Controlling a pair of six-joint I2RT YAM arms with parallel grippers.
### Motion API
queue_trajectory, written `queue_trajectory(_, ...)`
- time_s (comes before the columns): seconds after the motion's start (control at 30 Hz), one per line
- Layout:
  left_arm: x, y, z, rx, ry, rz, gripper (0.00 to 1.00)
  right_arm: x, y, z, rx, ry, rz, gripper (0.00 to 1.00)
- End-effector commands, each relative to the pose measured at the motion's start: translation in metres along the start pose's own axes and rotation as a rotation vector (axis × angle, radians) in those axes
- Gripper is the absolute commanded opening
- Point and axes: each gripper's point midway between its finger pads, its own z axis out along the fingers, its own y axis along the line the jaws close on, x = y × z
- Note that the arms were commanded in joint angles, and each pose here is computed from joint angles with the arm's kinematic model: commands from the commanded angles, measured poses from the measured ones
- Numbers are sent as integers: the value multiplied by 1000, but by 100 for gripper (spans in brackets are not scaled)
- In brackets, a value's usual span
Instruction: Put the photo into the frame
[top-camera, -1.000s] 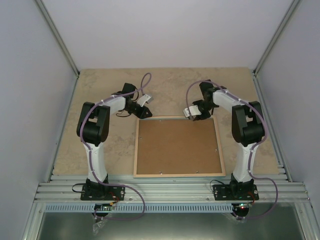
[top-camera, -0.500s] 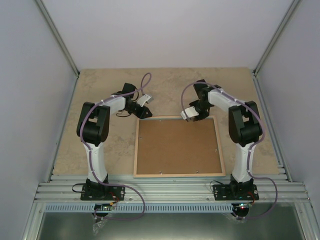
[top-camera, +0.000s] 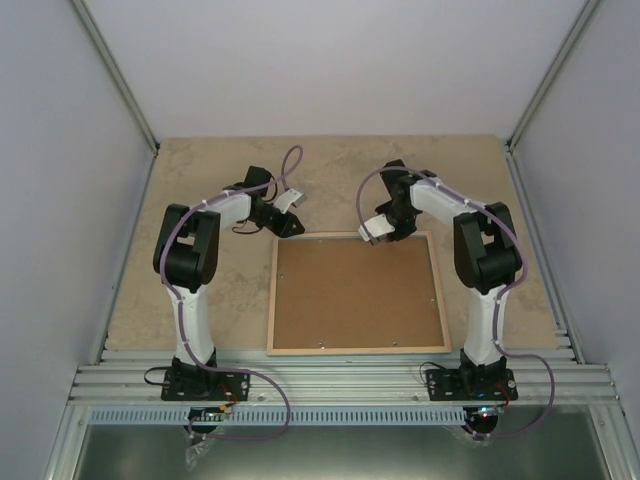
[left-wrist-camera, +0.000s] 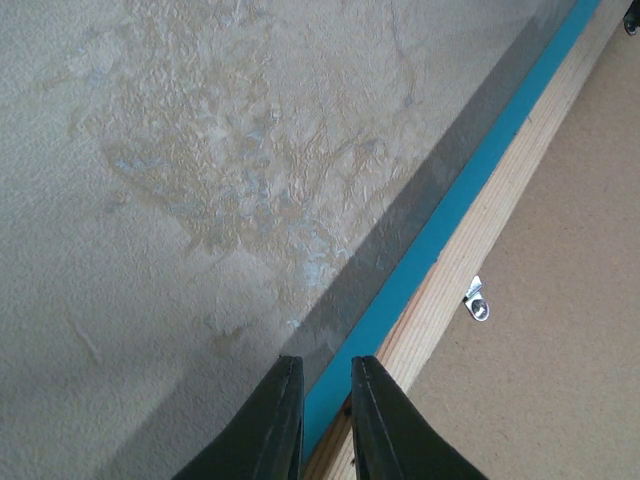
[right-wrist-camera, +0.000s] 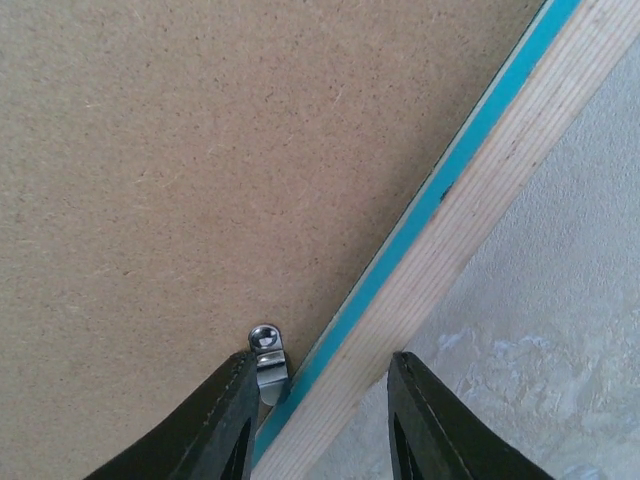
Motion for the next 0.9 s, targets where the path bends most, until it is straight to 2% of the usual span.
queue_trajectory(0.0,51,15,22,-74,154,-36,16,28,78,57,-298,135,-3,35)
queue_trajectory(0.4,51,15,22,-74,153,-36,16,27,76,78,-232,169,44,3)
queue_trajectory(0.67,50,15,22,-71,152,-31,16,18,60,75,-111,142,31,1)
queue_trajectory(0.73,45,14,18,-77,135,-19,17,12,47,66,-76,117,37,5)
queue_trajectory(0.87,12,7,-1,-94,64,65,28,-2,6,26,-45,-23,181,37)
